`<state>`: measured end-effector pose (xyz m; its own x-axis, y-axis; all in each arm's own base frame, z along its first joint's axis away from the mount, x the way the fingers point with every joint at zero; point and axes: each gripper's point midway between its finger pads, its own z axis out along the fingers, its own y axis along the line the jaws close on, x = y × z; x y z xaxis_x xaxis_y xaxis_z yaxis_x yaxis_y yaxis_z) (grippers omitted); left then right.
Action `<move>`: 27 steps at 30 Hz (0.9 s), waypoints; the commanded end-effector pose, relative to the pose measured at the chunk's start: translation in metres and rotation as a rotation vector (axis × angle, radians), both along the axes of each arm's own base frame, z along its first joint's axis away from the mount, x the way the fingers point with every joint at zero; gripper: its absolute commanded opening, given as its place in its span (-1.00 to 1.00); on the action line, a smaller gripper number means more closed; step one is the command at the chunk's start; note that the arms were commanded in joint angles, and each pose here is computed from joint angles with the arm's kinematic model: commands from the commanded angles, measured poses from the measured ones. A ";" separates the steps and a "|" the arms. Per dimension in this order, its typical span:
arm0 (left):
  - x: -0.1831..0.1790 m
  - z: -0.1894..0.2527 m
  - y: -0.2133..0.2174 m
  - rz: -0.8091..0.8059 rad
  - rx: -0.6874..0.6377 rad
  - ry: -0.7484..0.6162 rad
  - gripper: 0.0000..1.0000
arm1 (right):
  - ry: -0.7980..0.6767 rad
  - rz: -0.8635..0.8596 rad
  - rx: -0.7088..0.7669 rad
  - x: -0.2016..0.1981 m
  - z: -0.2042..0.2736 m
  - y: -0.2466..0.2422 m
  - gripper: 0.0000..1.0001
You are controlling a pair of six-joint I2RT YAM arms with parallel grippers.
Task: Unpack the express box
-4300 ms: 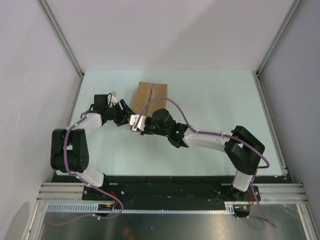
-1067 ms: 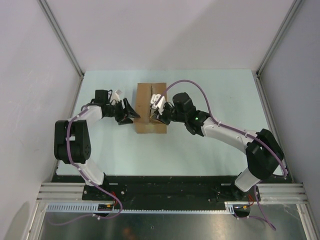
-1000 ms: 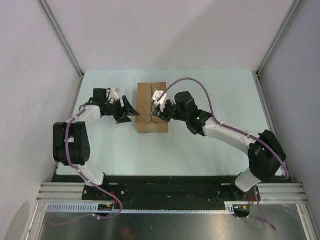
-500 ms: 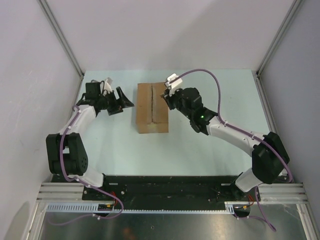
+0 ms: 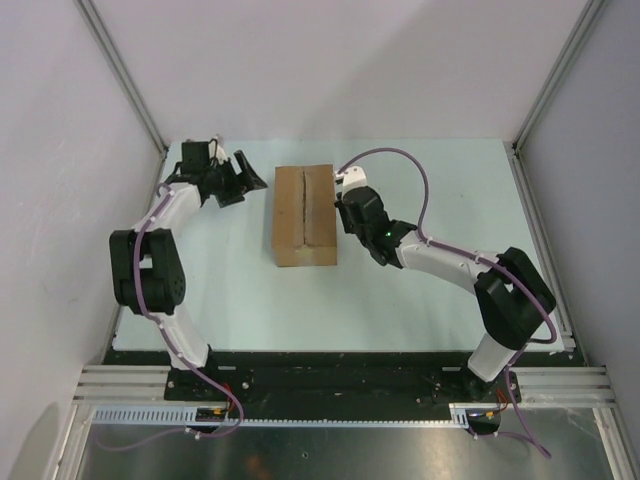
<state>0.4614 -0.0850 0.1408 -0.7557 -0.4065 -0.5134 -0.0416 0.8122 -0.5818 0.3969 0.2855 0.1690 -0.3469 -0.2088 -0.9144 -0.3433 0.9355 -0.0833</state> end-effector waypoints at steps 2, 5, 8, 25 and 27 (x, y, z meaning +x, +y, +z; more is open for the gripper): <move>0.029 0.012 -0.033 -0.067 -0.012 -0.077 0.75 | 0.006 0.063 0.018 -0.013 -0.001 0.025 -1.00; 0.034 0.008 -0.054 -0.137 -0.022 -0.091 0.76 | 0.028 0.140 0.024 -0.025 -0.006 0.042 -1.00; 0.039 0.002 -0.068 -0.203 -0.024 -0.101 0.75 | 0.043 0.217 0.034 -0.042 -0.008 0.062 -1.00; 0.020 0.011 -0.100 -0.572 -0.061 -0.264 0.72 | 0.056 0.301 0.221 -0.071 0.066 0.047 -1.00; 0.034 0.020 -0.087 -0.464 0.010 -0.268 0.75 | -0.005 0.276 0.229 -0.060 0.089 0.023 -1.00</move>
